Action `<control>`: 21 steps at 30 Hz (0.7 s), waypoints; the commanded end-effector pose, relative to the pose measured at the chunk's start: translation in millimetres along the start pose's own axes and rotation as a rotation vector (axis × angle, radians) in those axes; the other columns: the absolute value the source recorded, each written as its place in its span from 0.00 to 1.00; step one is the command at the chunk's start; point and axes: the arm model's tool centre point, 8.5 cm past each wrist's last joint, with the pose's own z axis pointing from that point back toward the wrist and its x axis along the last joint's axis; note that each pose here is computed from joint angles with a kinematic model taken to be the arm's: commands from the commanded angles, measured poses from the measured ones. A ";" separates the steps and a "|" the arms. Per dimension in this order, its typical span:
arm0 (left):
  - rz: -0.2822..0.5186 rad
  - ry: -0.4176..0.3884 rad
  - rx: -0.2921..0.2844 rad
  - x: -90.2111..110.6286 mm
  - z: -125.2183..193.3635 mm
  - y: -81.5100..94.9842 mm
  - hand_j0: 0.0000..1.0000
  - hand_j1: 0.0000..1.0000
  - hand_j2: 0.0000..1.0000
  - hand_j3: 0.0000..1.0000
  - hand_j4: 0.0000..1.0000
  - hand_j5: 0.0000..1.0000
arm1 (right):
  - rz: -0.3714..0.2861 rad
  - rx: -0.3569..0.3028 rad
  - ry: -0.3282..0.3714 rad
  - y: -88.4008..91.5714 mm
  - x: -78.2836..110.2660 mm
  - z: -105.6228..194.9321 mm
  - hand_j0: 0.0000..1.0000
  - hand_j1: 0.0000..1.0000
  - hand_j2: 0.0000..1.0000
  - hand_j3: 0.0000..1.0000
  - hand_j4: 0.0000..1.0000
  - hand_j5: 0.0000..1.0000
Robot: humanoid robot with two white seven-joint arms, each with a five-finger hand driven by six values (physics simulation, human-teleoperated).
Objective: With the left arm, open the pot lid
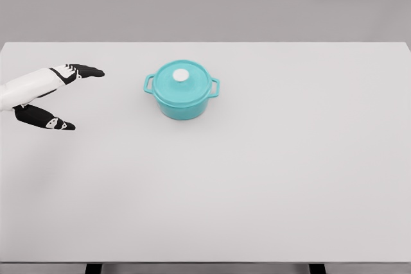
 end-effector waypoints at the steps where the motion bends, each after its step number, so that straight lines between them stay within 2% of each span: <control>1: -0.039 -0.014 -0.054 5.3 -16.8 -7.5 1.00 1.00 1.00 1.00 1.00 1.00 | -0.002 -0.001 0.000 0.0 -0.1 0.0 1.00 1.00 1.00 1.00 1.00 1.00; 21: -0.061 -0.008 -0.068 5.3 -22.0 -11.1 1.00 1.00 1.00 1.00 1.00 1.00 | 0.000 0.000 0.000 0.0 -0.1 0.0 1.00 1.00 1.00 1.00 1.00 1.00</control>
